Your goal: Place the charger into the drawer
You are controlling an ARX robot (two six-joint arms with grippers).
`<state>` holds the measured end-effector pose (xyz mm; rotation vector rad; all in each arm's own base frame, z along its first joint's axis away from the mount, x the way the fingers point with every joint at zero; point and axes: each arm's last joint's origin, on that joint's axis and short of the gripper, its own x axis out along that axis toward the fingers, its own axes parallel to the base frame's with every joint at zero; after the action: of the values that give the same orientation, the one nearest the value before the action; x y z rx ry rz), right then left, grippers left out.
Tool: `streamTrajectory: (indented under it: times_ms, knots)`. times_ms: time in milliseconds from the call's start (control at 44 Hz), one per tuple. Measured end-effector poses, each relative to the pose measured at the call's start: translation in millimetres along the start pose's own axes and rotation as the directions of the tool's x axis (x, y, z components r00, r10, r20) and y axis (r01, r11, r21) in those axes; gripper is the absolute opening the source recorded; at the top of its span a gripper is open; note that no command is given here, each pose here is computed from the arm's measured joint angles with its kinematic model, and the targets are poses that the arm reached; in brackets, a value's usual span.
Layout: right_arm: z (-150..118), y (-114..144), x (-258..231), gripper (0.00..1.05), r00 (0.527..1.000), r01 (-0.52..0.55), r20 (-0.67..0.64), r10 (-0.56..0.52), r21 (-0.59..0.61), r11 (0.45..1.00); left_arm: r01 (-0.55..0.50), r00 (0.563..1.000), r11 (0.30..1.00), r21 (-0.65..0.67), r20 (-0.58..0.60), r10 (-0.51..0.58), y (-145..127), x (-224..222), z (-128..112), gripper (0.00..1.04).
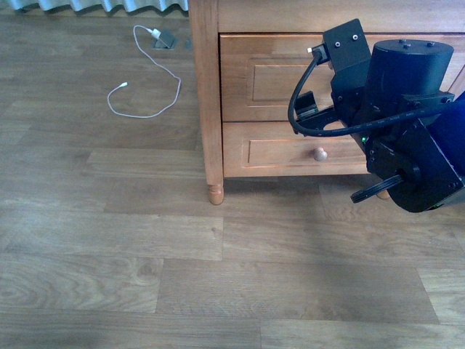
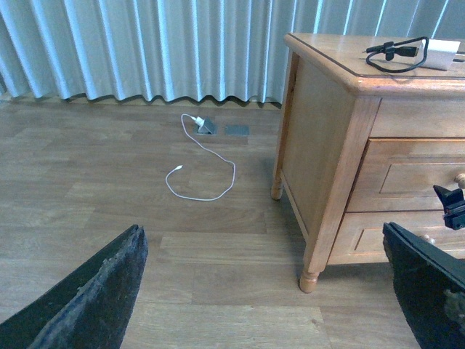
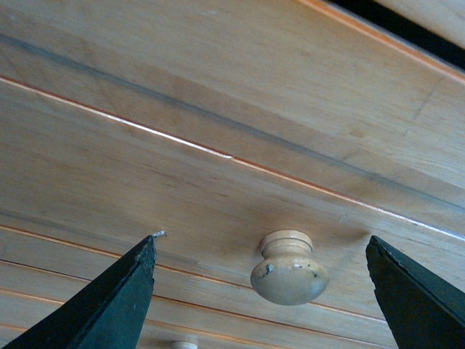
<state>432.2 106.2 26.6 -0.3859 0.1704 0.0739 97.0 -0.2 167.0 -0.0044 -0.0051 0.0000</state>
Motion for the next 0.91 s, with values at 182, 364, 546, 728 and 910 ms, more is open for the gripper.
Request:
streamTrajectory:
  times_ms: [182, 364, 546, 728, 910]
  knots:
    - [-4.4, 0.8, 0.6, 0.86, 1.0, -0.003, -0.013, 0.003, -0.003, 1.0, 0.0, 1.0, 1.0, 0.0, 0.0, 0.0, 0.0, 0.0, 0.0, 0.99]
    - [-5.1, -0.5, 0.9, 0.65, 1.0, 0.004, -0.016, -0.004, -0.002, 1.0, 0.0, 1.0, 1.0, 0.0, 0.0, 0.0, 0.0, 0.0, 0.0, 0.99]
    - [-5.4, -1.6, 1.1, 0.36, 1.0, 0.017, -0.02, -0.017, -0.001, 1.0, 0.0, 1.0, 1.0, 0.0, 0.0, 0.0, 0.0, 0.0, 0.0, 0.99]
    - [-5.4, -2.8, 1.3, 0.24, 1.0, 0.023, -0.02, -0.023, 0.0, 1.0, 0.0, 1.0, 1.0, 0.0, 0.0, 0.0, 0.0, 0.0, 0.0, 0.99]
    - [-5.6, -2.8, 1.3, 0.24, 1.0, 0.021, -0.022, -0.021, 0.001, 1.0, 0.0, 1.0, 1.0, 0.0, 0.0, 0.0, 0.0, 0.0, 0.0, 0.99]
